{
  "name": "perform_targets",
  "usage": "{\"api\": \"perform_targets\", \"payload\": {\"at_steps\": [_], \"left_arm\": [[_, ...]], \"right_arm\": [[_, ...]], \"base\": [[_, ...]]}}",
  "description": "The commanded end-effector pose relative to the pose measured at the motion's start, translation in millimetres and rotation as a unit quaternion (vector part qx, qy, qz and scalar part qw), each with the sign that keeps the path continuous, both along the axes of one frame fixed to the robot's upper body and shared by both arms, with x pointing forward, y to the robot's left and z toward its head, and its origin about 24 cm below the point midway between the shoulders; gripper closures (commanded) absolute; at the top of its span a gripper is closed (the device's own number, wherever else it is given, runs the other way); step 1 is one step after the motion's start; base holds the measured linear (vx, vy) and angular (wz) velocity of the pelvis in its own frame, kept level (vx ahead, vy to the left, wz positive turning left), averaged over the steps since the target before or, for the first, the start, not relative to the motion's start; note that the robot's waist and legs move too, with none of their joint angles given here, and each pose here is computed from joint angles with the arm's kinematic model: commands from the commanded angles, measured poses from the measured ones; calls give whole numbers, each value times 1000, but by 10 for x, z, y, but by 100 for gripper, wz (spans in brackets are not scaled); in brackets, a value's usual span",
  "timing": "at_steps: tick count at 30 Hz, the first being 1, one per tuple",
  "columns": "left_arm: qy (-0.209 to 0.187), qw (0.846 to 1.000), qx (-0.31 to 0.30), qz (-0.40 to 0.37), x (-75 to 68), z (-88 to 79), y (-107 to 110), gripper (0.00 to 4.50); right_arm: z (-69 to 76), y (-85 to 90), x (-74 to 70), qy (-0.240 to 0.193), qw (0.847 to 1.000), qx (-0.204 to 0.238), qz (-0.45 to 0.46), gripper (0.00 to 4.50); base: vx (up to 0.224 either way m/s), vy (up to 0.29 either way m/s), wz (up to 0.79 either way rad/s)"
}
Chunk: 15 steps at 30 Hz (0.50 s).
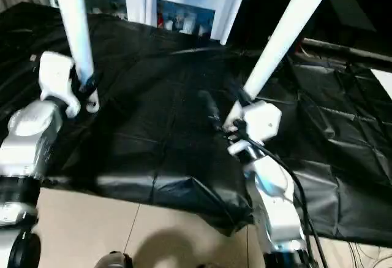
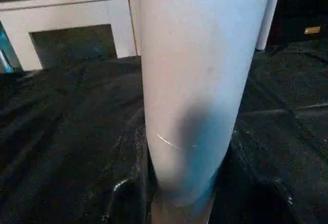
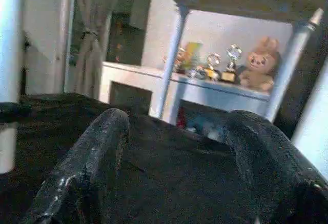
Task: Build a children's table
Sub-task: Flip table
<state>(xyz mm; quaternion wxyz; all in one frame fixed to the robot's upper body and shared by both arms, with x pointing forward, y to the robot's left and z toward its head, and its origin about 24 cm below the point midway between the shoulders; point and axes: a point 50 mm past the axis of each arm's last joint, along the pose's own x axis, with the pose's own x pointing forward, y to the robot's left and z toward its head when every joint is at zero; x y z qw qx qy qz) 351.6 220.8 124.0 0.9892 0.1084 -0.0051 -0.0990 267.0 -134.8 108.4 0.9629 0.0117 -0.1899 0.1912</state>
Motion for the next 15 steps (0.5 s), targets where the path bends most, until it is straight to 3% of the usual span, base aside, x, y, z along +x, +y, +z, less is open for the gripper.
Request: {"api": "perform_targets", "payload": {"at_steps": [1, 6, 12, 15], "left_arm": [[-36, 999, 18, -26, -13, 127, -75, 297], [-7, 998, -10, -67, -104, -137, -55, 297], [-1, 998, -16, -65, -127, -233, -14, 297], [4, 997, -32, -64, -163, -306, 53, 227]], "right_arm": [[-51, -56, -20, 7, 1000, -4, -15, 120], [-85, -41, -60, 14, 1000, -2, -16, 120], [-108, -14, -89, 21, 1000, 0, -6, 120], [-114, 11, -110, 24, 1000, 3, 6, 120]], "base": [[0, 0, 0], [0, 0, 0], [0, 0, 0], [0, 0, 0]]}}
